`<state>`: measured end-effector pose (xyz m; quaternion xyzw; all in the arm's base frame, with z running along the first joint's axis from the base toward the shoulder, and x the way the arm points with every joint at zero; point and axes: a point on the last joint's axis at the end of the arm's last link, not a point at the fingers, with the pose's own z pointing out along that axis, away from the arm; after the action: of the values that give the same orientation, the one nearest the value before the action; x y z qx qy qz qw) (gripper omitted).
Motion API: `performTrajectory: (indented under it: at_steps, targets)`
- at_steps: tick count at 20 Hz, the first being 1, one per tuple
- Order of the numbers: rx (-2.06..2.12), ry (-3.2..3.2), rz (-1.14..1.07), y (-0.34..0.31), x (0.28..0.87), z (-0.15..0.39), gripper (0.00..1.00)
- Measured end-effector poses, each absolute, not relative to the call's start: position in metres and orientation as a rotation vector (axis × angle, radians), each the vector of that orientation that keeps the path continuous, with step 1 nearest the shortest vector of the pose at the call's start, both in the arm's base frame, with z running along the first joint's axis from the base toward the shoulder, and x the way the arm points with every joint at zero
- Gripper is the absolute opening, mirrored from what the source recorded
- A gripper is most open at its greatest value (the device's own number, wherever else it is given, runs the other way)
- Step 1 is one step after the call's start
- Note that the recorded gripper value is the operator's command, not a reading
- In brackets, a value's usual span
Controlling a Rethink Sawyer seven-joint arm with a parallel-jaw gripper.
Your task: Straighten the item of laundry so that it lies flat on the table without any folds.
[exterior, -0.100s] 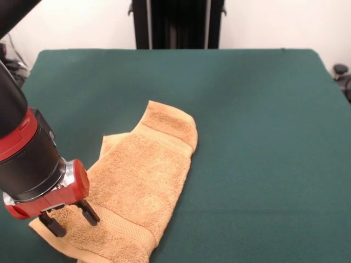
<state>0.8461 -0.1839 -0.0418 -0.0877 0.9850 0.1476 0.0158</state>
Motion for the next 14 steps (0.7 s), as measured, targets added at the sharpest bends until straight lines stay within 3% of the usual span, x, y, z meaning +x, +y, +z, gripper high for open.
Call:
performTrajectory:
  at_steps: [14]
  targets:
    - [-0.303, 3.083, 0.399, -0.1834, 0.8477, -0.0353, 1.00]
